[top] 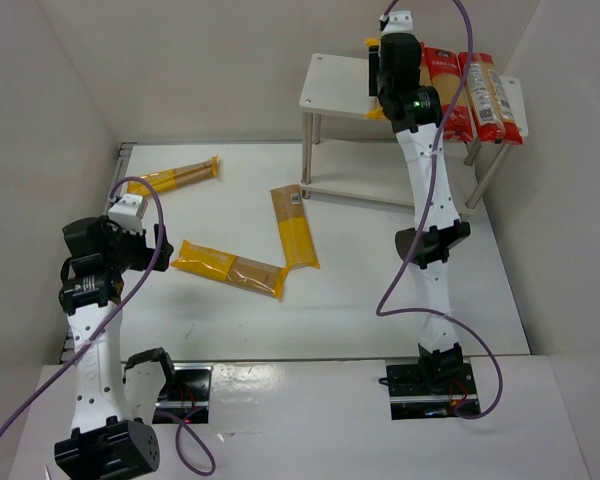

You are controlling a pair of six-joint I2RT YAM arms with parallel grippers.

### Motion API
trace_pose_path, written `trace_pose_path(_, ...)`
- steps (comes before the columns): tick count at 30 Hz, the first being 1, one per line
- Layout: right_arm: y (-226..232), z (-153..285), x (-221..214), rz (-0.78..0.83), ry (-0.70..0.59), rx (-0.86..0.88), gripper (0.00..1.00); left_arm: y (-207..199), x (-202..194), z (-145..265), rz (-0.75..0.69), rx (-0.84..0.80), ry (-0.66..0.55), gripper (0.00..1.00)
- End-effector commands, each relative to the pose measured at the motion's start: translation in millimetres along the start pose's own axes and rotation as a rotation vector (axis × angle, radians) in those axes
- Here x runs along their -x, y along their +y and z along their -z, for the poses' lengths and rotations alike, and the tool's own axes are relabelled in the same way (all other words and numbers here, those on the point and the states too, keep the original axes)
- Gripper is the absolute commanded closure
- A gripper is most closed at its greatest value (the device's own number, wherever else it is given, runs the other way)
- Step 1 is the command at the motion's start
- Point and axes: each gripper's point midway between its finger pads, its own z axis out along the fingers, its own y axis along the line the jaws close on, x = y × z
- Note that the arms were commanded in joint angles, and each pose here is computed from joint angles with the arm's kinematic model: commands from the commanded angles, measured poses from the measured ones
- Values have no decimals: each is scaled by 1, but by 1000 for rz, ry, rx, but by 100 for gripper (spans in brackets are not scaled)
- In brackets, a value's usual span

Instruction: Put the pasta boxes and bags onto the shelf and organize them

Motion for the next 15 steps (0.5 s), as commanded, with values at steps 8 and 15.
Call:
trace_pose_path(8, -91, 30, 26, -50, -32, -256, 100, -2, 16, 3, -40, -20, -51, 1)
trace_pose_path(15, -100, 34, 29, -66, -39, -277, 100, -2, 16, 3, -40, -20, -51, 1)
